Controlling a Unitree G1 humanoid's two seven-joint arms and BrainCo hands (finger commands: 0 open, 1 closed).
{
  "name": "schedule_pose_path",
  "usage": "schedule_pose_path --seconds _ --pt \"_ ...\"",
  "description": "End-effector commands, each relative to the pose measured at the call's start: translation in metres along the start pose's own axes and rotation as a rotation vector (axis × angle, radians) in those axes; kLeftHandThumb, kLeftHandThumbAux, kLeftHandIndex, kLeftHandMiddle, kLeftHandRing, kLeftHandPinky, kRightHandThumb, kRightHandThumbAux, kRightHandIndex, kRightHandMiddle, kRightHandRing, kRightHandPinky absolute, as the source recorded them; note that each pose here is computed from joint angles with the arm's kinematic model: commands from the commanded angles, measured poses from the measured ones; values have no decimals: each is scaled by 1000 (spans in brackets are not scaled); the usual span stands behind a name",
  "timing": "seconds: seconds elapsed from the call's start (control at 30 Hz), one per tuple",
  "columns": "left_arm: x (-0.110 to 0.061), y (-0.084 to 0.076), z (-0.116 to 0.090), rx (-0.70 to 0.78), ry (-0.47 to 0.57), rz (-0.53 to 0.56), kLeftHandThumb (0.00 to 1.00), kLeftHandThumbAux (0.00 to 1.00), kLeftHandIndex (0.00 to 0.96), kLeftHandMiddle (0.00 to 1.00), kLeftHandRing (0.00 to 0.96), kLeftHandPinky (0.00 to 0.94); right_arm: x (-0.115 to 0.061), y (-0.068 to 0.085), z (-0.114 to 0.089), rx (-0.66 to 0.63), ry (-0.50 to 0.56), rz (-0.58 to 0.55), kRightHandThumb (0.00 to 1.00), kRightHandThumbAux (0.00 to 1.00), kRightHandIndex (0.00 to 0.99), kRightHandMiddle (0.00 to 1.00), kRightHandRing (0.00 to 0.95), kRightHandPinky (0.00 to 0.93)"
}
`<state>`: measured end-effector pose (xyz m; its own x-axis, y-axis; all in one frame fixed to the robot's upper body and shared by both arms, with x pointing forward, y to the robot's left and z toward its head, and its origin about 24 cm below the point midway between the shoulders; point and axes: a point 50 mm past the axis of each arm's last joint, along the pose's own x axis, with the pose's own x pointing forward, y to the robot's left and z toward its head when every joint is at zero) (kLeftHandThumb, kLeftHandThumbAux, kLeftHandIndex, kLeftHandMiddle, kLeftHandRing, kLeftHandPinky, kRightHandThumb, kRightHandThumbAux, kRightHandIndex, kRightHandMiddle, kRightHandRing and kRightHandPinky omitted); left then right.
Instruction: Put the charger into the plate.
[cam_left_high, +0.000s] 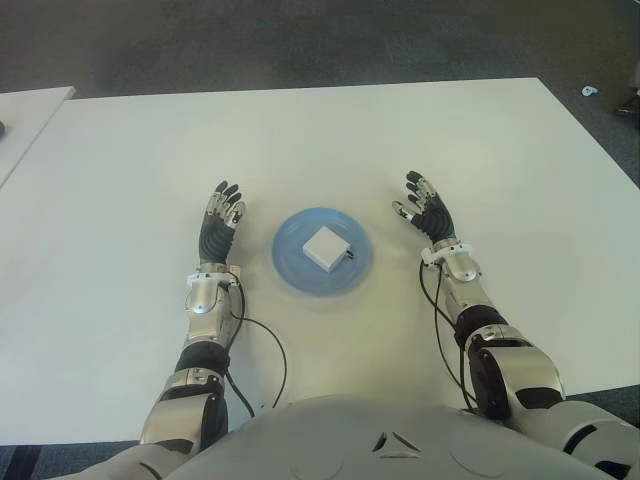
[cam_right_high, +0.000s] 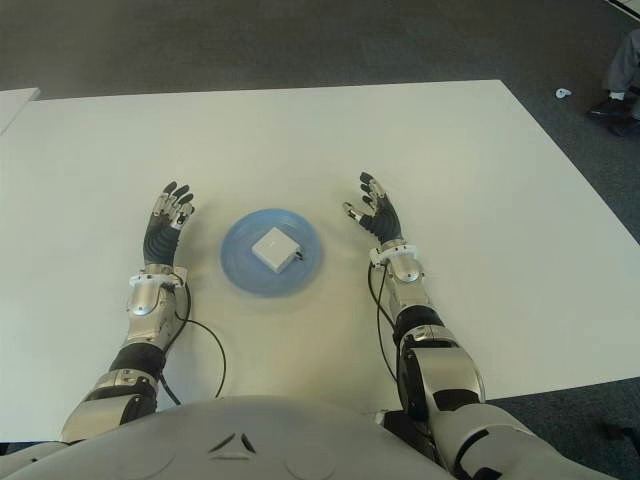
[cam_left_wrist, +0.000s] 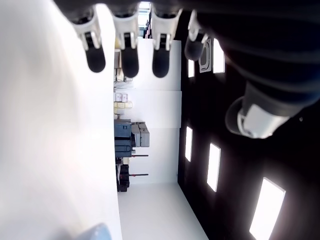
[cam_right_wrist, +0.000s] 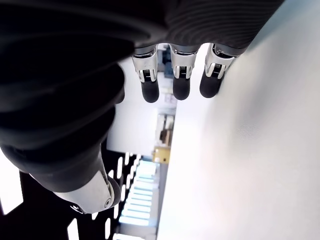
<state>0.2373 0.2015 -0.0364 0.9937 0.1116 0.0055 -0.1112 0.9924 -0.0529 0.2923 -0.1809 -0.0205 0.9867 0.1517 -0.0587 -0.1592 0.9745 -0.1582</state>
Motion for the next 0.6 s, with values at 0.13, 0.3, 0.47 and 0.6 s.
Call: schedule_pose_path --seconds 0.13,0.3,0.47,0.6 --pt "-43 4 -47 -42 262 43 0 528 30 128 126 142 -35 19 -47 61 229 51 77 793 0 0 0 5" --pt "-43 5 -47 -39 263 42 0 527 30 126 123 136 -35 20 -46 56 222 49 79 787 0 0 0 6" --pt "-43 5 -47 -34 264 42 0 530 29 122 118 131 -35 21 -46 51 221 48 83 785 0 0 0 7" --pt "-43 6 -47 -31 265 44 0 531 29 120 116 133 -37 22 -46 50 220 46 86 788 0 0 0 8"
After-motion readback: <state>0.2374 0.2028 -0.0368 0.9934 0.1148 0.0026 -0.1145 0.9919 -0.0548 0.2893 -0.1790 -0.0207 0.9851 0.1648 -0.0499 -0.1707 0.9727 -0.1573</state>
